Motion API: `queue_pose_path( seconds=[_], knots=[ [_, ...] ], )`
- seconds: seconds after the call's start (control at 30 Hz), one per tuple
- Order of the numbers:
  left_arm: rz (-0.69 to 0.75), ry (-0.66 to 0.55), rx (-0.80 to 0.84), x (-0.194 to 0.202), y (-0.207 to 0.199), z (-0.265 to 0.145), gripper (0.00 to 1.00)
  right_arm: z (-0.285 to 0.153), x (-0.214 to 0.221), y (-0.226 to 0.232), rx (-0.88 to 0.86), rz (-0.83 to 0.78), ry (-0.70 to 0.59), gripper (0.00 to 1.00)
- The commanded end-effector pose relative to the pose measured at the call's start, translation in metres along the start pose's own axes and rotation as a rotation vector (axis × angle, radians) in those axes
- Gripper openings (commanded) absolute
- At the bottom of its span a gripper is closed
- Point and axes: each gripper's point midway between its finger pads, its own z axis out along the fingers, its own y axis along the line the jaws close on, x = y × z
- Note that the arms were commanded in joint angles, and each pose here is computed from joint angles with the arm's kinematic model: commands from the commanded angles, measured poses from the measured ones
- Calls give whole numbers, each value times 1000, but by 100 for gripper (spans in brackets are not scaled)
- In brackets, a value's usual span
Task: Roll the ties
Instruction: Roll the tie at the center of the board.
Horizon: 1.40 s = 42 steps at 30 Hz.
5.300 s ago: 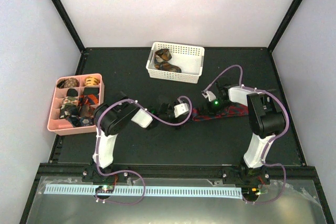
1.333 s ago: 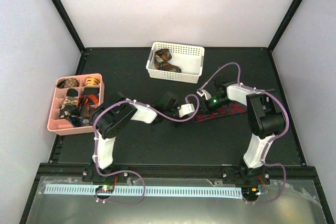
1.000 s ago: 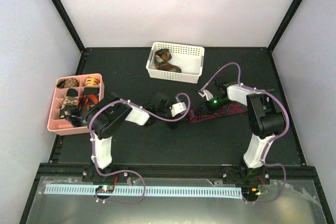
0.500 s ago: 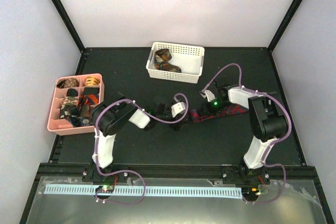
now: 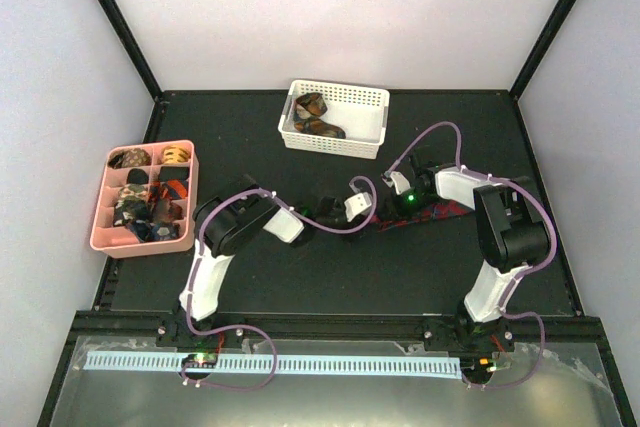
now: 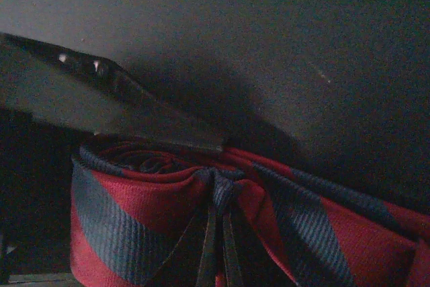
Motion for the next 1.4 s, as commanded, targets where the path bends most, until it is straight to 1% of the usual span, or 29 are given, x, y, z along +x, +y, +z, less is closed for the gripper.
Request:
queue_pose_path(
  seconds=[0.0, 0.03, 0.1, 0.2, 0.23, 0.33, 0.47, 0.57, 0.7, 0.77, 0.8, 0.87, 0.9, 0.93, 0.97, 1.0, 1.13, 1.17, 1.23, 1.3, 1.37],
  knots=[
    [17, 78, -40, 12, 7, 4, 46, 12, 23, -11, 45, 39, 75, 2],
    [33, 108, -38, 16, 5, 1, 42, 10, 22, -8, 32, 38, 74, 2],
    [71, 189, -31, 29, 1, -6, 38, 6, 18, 0, -4, 31, 69, 7],
    [100, 311, -57, 50, 3, -21, 34, -6, 10, 10, -52, 9, 48, 20],
    [121, 347, -67, 56, 3, -27, 34, -10, 7, 12, -65, 6, 38, 27],
    [128, 434, -70, 76, 2, -39, 33, -25, -2, 23, -120, -10, 3, 41],
    [126, 468, -60, 82, -1, -44, 34, -32, -4, 45, -236, 1, -20, 56],
    [123, 472, -55, 82, -1, -44, 34, -29, -7, 52, -277, 20, -22, 57],
    [123, 477, -49, 82, -1, -43, 34, -19, -7, 55, -275, 15, -1, 55],
    [121, 485, -49, 84, 0, -42, 35, -14, -6, 54, -268, 12, 11, 51],
    [121, 487, -50, 84, 0, -42, 35, -12, -6, 52, -258, 12, 14, 45],
    [124, 486, -49, 84, 0, -41, 35, -7, -4, 43, -214, 18, 29, 27],
    [125, 485, -47, 84, 0, -41, 35, -6, -3, 39, -195, 18, 34, 20],
    [125, 484, -48, 84, 0, -40, 35, -5, -2, 35, -179, 20, 39, 14],
    [125, 483, -50, 83, 1, -40, 35, -4, -1, 33, -167, 21, 42, 10],
    [125, 481, -49, 83, 0, -40, 36, -3, 1, 30, -157, 22, 45, 3],
    [126, 474, -50, 81, 1, -39, 38, -2, 3, 20, -109, 33, 45, 2],
    [127, 465, -52, 78, 1, -39, 42, -2, 4, 16, -98, 41, 47, 2],
    [126, 437, -55, 72, 2, -38, 54, -1, 7, 7, -74, 65, 57, 2],
    [119, 375, -56, 56, 5, -39, 67, 1, 13, -3, -42, 89, 77, 2],
    [117, 307, -68, 38, 8, -38, 75, 2, 20, -13, -9, 110, 102, 2]
  ],
)
